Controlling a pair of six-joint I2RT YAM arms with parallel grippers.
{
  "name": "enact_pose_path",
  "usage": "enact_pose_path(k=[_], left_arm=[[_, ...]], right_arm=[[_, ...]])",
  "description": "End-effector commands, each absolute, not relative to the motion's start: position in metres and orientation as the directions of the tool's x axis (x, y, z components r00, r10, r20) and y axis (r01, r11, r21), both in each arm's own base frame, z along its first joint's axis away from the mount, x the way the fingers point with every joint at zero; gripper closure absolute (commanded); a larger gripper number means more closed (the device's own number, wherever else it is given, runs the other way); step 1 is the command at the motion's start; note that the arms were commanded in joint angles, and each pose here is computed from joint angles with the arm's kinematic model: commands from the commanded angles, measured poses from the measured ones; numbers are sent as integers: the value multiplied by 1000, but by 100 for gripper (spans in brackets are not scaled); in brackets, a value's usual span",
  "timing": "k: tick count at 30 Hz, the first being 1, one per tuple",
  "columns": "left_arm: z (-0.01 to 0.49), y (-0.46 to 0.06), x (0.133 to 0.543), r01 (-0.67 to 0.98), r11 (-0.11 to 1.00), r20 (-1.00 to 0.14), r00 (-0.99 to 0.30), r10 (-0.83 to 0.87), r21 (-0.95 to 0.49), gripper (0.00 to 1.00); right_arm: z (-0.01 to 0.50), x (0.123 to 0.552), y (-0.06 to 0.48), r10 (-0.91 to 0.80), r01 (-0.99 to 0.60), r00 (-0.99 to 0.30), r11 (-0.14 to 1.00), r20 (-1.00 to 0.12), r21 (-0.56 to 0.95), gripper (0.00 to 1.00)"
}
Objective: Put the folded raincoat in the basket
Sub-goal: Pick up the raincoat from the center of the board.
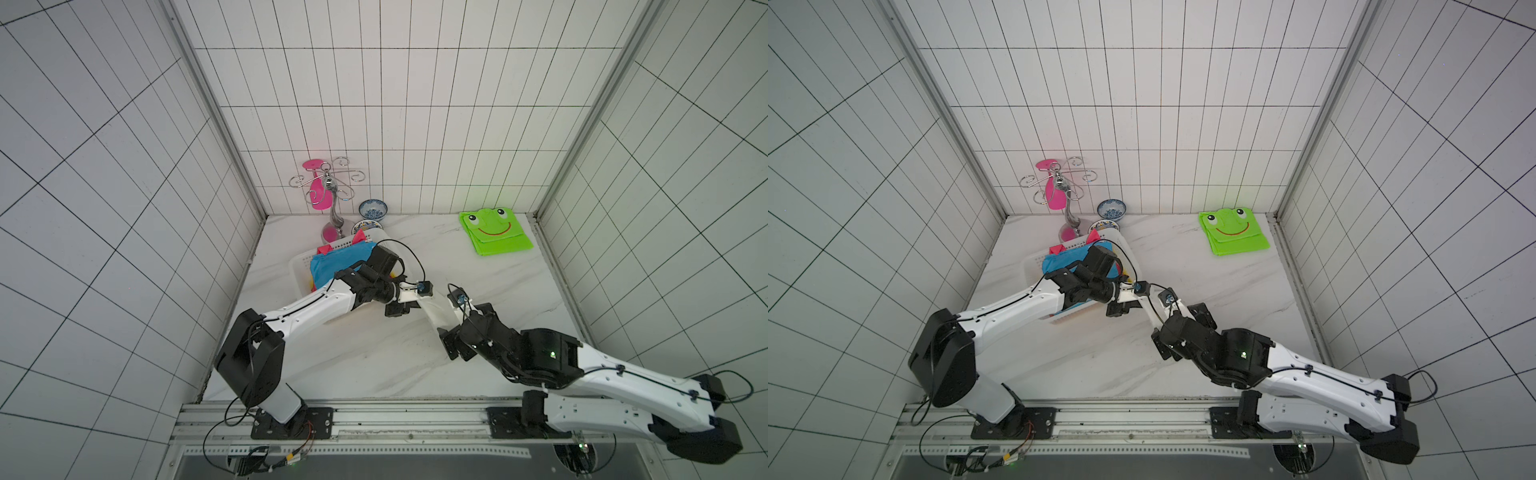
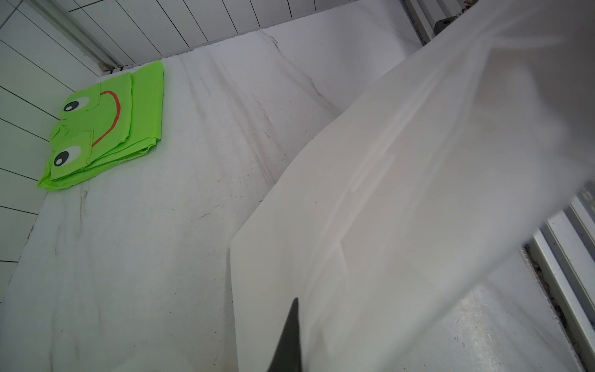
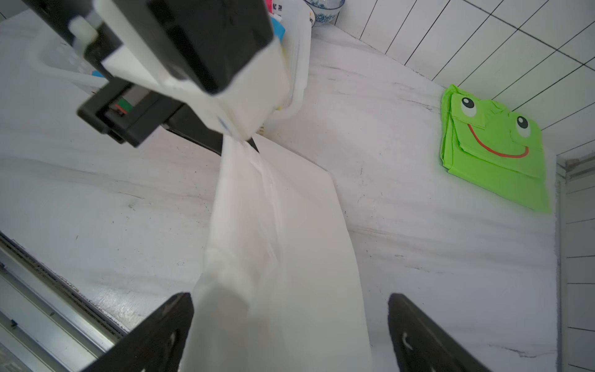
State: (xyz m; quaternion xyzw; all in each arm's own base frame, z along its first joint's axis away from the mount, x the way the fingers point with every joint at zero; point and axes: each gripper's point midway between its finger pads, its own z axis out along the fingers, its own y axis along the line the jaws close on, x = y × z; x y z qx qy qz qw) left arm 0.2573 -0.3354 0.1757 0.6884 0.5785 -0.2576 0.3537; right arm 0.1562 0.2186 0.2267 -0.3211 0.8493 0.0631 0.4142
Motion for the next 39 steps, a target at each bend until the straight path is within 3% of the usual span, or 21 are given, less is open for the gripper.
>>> enact_pose_path(k=[1,4,6,7,13,17,25,27,29,33,36,39], left_arm=[[203,-340,256,986,-45,-794,157,587,162,96],[210,-339,252,987,-46,-805,152,573,154,97],[212,-337,248,985,-61,-805,165,570,159,97],[213,-336,247,986,-60,-803,162,573,156,97],[209,-330,256,991,0,-771,105,628,134,98],[213,-332,264,992,55,-775,52,630,111,100],[226,-334,256,998,63,-787,-25,616,18,100],[226,-332,250,999,45,-784,-20,620,9,100],[225,-328,246,999,37,-775,-13,632,13,100],[220,-314,240,999,16,-731,14,682,34,100],[217,-298,237,1000,3,-696,18,718,29,100],[215,-280,232,1000,-12,-675,16,737,12,100]], right_arm=[[223,157,216,-554,-622,-467,760,-689,-190,0],[220,163,219,-591,-640,-463,738,-660,-212,2],[221,165,223,-606,-661,-458,721,-650,-206,16],[222,165,225,-618,-672,-448,709,-647,-212,18],[240,141,245,-626,-788,-405,609,-667,-93,5],[238,135,252,-610,-807,-409,589,-679,-44,2],[217,181,226,-676,-643,-413,691,-610,-331,4],[221,189,221,-699,-613,-390,683,-600,-398,23],[229,192,219,-703,-601,-364,678,-611,-423,53],[243,177,232,-679,-696,-289,633,-675,-339,75],[249,154,243,-685,-812,-206,518,-699,-268,100],[258,148,242,-653,-838,-200,501,-730,-218,100]])
